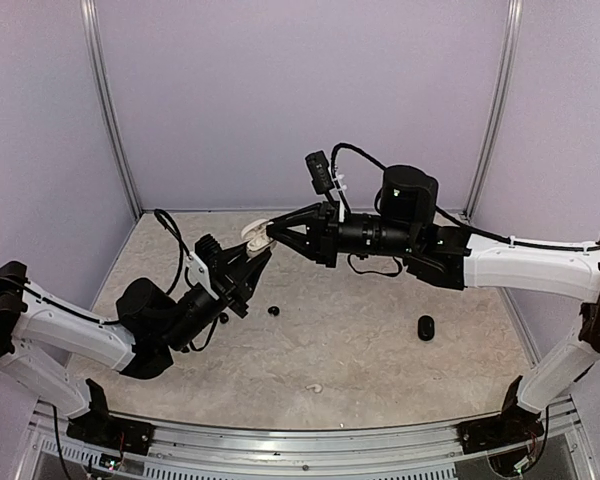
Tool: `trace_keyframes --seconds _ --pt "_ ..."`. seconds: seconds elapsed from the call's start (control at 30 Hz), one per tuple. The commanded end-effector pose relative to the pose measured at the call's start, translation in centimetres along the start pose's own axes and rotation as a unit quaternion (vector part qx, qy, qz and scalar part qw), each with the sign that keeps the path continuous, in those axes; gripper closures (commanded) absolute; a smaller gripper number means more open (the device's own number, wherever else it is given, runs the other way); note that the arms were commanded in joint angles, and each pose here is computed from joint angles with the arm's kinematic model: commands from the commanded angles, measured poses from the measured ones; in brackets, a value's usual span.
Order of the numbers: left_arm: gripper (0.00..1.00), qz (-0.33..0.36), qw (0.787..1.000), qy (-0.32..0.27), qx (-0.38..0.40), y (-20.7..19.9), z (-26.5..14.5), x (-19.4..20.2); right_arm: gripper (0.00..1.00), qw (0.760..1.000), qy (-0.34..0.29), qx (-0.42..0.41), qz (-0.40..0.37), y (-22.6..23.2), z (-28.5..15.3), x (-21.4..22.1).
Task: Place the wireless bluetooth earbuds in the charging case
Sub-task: Insert the left earbud into the left side groove of the charging case.
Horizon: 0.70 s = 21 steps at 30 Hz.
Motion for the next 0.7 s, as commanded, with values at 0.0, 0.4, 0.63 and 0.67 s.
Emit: trace_keyframes --seconds 0.0,0.4,0.63,0.67 --pt "0.91 -0.003 0.999 -0.037 -0.011 0.1 0.6 -1.6 0.83 1.000 -0.022 -0.021 -0.005 0.7 0.8 -1.0" --pt "0.91 -0.009 0.999 -0.043 -0.011 0.0 0.6 -1.8 0.83 0.999 -0.017 -0.024 -0.017 1.1 2.1 -0.4" --pt "0.91 -0.010 0.999 -0.044 -0.012 0.0 0.7 -1.8 0.83 0.999 -0.017 -0.025 -0.020 1.1 2.5 -0.1" --pt "0.91 -0.010 0.999 -0.044 -0.012 0.0 0.7 -1.8 0.83 0.999 -0.019 -0.025 -0.021 1.1 2.5 0.0"
Point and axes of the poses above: each gripper's point midway between its finger pads, its own z axis out along the fingers, its own y axis along the line the jaws close on, x = y × z, the point moved 8 cm from there along -z, back along the fingers, and after that the axes turned 6 degrees about -z, right-handed, at the moved point
